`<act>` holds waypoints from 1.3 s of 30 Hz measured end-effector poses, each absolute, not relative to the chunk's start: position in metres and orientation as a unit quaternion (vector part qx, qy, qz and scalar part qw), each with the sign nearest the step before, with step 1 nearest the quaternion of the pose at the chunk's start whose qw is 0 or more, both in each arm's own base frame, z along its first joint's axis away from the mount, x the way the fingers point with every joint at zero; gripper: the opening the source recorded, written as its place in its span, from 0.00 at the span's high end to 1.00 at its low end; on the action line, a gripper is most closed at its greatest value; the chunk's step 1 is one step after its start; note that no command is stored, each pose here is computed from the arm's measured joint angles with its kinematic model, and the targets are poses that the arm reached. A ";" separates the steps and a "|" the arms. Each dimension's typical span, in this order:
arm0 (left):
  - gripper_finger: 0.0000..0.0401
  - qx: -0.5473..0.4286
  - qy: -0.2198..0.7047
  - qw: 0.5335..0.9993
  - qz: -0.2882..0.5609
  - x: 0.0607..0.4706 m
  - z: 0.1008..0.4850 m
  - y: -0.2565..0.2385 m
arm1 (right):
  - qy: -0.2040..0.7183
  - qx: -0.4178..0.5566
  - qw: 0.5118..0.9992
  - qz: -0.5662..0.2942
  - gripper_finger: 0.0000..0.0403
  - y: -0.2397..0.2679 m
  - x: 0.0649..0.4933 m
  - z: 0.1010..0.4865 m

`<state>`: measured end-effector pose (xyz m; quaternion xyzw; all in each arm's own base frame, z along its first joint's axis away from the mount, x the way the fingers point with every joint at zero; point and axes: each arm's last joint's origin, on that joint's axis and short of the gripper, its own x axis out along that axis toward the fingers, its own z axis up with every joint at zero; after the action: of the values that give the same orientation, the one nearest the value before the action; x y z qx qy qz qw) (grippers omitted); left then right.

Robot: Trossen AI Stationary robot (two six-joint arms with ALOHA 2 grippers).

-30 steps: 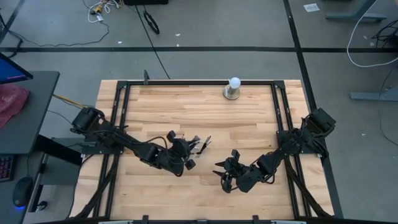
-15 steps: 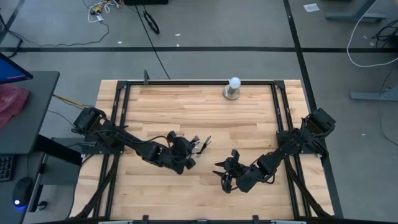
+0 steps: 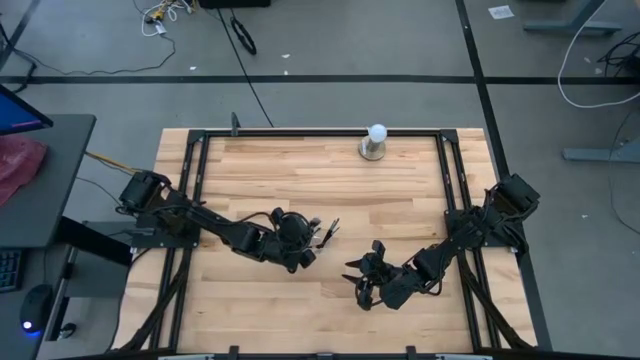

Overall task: Put items in baskets/containers
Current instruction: Put the highlighter brush into the transparent organizer, then return to Home Position

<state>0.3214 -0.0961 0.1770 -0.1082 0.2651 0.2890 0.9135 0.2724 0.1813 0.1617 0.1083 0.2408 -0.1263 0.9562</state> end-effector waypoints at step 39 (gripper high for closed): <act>0.99 -0.064 0.238 0.946 0.212 0.171 0.329 -0.038 | 0.247 0.085 0.958 -0.123 0.61 0.181 0.272 0.161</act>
<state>0.1713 -0.0378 0.3290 -0.0636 0.2381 0.2124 0.9456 0.2722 0.1807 0.1611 0.0850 0.2468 -0.1226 0.9575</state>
